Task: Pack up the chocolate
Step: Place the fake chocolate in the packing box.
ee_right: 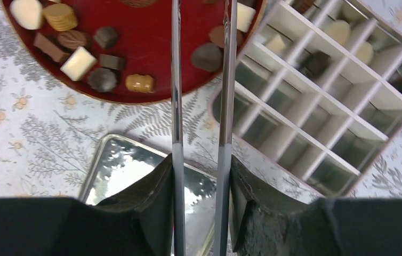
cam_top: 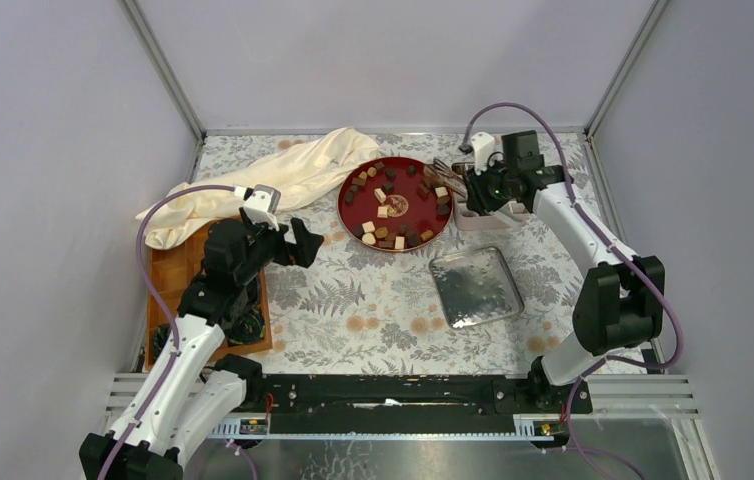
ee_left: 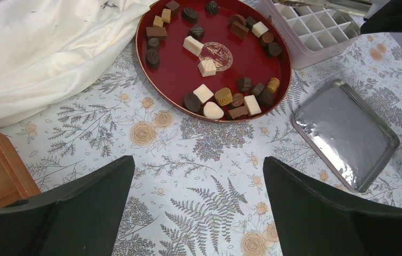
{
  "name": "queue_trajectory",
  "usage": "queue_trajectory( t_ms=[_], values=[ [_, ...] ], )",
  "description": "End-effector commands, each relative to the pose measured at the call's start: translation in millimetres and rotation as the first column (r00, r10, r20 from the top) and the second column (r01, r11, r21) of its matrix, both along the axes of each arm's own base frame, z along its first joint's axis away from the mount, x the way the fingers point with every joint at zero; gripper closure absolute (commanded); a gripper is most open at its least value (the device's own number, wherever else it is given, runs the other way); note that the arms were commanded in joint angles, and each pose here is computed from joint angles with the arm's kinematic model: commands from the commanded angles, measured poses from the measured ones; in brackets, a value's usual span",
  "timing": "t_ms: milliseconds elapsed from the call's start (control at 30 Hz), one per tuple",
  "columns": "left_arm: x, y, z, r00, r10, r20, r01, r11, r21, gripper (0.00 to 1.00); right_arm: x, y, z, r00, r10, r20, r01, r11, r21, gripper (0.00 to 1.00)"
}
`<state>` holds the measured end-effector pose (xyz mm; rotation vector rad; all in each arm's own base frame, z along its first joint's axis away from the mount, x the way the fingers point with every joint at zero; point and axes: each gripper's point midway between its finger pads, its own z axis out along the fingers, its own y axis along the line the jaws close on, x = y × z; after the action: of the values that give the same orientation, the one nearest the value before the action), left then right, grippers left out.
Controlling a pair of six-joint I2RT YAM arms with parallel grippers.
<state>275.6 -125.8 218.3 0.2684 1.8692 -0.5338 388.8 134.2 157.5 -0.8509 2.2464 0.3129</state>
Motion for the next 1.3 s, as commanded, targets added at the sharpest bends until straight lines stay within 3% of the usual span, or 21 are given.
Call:
queue_trajectory(
  t_ms=[0,533,1267],
  values=[
    [2.9,0.4,4.8,1.000,0.004,0.029,-0.004,1.000,0.000,0.01,10.7,-20.2,21.5,0.996,-0.065,0.056,0.062,0.996,0.058,0.92],
    [1.7,-0.5,6.2,0.999,-0.001,0.032,0.001,1.000,-0.006,0.01,29.1,-115.4,28.0,0.939,-0.333,0.088,0.330,0.943,0.046,0.90],
    [0.7,-1.2,7.5,0.999,-0.006,0.035,0.006,1.000,-0.007,0.01,17.8,-142.9,-19.6,0.946,-0.317,-0.062,0.311,0.945,-0.098,0.83]
  ],
)
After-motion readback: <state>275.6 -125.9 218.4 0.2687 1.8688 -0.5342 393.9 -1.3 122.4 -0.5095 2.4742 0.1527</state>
